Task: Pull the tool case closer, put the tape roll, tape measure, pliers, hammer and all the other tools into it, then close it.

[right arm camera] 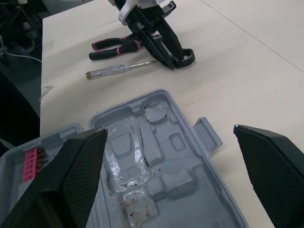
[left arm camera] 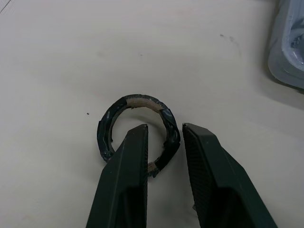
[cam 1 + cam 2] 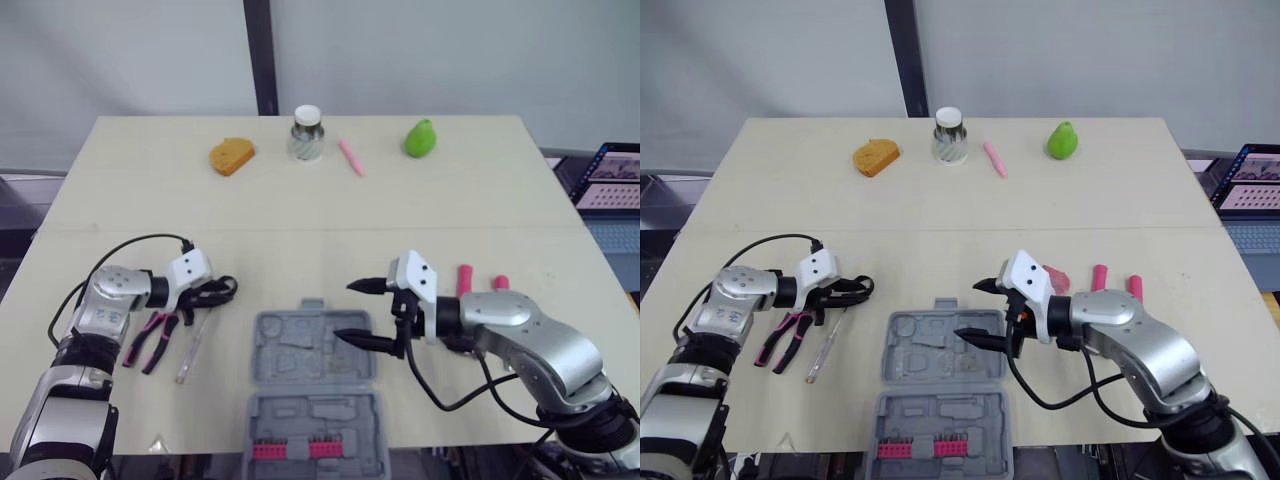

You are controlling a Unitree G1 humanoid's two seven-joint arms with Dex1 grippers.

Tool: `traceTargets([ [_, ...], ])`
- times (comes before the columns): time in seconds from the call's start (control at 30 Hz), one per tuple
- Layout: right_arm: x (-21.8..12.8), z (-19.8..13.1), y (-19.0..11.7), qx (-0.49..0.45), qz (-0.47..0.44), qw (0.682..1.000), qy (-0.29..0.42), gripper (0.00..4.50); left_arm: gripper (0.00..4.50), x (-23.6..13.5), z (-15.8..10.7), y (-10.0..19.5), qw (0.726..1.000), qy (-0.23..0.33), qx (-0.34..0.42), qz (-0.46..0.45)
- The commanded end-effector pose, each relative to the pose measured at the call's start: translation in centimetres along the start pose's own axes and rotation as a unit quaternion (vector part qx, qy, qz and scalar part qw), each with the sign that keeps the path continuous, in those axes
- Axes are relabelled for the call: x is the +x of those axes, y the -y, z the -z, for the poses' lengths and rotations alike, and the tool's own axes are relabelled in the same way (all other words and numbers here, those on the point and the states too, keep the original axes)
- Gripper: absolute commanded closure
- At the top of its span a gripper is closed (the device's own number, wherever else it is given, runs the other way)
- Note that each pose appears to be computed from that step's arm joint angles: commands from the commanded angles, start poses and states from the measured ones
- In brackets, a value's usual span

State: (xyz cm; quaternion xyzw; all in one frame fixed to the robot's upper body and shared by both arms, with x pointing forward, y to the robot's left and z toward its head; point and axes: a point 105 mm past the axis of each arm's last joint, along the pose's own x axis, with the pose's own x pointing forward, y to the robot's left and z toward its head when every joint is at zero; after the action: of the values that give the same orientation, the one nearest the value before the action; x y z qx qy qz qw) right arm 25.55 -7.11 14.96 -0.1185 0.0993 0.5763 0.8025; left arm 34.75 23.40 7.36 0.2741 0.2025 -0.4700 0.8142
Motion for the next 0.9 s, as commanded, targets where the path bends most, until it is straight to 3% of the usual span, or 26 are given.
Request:
traceTargets([
  [0.03,-0.2,-0.93,-0.41,-0.014,0.0,1.0,0.016,0.0,3.23,-0.18,-0.55,-0.18,1.0,0.006,0.013,-0.003],
  [0.67,-0.06,-0.94,-0.46,-0.01,-0.003,1.0,0.016,0.0,3.23,-0.28,-0.69,0.11,1.0,0.015,0.009,0.002],
  [0.8,-0.04,-0.94,-0.53,-0.009,-0.004,1.0,0.017,0.0,4.46,-0.33,-0.67,0.02,1.0,0.016,0.008,0.0],
  [0.9,-0.04,-0.94,-0.58,-0.008,-0.005,1.0,0.017,0.0,4.46,-0.37,-0.65,-0.04,1.0,0.017,0.007,-0.002],
])
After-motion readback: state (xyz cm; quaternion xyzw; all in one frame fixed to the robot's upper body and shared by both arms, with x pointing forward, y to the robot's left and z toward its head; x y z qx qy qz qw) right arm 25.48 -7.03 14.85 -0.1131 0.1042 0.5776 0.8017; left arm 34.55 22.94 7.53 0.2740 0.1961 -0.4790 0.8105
